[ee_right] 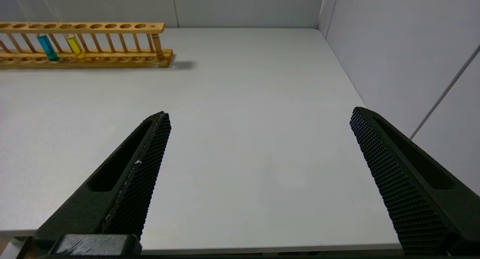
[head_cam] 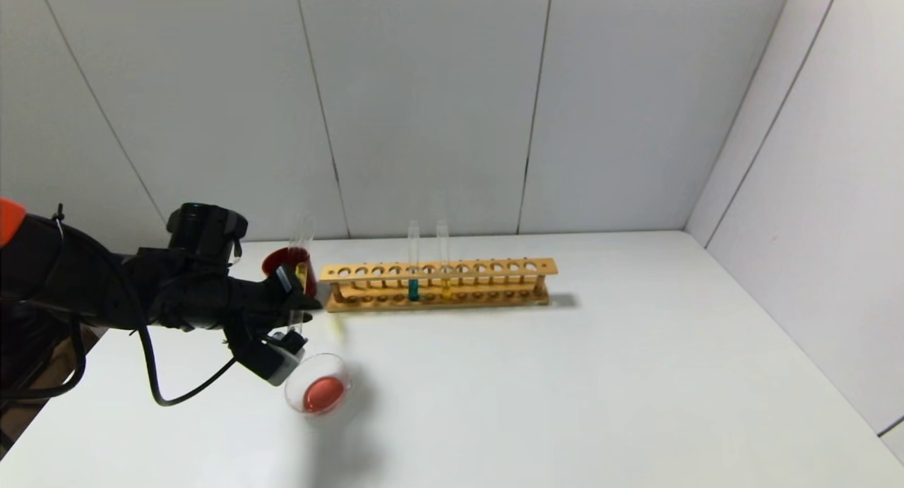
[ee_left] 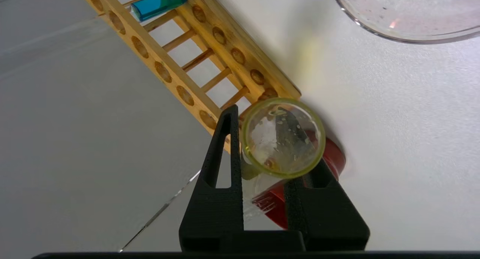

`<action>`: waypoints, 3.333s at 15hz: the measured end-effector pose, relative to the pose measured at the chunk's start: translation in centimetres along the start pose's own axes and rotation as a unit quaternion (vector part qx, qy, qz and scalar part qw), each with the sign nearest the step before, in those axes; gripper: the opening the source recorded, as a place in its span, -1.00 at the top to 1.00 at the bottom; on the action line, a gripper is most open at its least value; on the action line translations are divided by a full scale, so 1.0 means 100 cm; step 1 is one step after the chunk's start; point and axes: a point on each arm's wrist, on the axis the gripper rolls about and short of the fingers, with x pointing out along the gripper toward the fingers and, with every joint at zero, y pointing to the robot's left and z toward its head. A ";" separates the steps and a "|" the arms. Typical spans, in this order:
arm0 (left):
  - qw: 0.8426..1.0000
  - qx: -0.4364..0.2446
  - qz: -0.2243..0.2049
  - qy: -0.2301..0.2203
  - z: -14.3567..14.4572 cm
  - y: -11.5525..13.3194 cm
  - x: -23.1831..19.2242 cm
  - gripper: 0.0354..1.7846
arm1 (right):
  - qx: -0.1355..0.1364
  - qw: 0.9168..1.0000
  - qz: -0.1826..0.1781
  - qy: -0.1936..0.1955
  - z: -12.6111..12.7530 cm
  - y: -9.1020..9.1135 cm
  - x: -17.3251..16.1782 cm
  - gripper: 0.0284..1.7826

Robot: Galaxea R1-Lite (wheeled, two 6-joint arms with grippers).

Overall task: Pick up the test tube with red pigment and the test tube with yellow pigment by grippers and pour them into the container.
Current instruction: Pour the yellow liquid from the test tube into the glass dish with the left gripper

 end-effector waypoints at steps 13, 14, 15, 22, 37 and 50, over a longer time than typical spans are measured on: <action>0.998 0.054 -0.028 0.015 0.005 0.001 0.014 0.65 | 0.000 1.000 0.000 0.000 0.000 0.000 0.000 -0.96; 0.998 0.055 -0.028 0.018 0.005 0.001 0.015 0.65 | 0.000 1.000 0.000 0.000 0.000 0.000 0.000 -0.96; 0.998 0.057 -0.027 0.018 0.005 0.001 0.016 0.65 | 0.000 1.000 0.000 0.000 0.000 0.000 0.000 -0.96; 0.996 0.079 -0.036 0.022 0.005 0.000 0.018 0.65 | 0.000 1.000 0.000 0.000 0.000 0.000 0.000 -0.96; 0.987 0.154 -0.016 0.036 0.002 0.009 0.031 0.65 | 0.000 1.000 0.000 0.000 0.000 0.000 0.000 -0.96; 0.982 0.181 -0.005 0.057 0.000 0.012 0.031 0.65 | 0.000 1.000 0.000 0.000 0.000 0.000 0.000 -0.96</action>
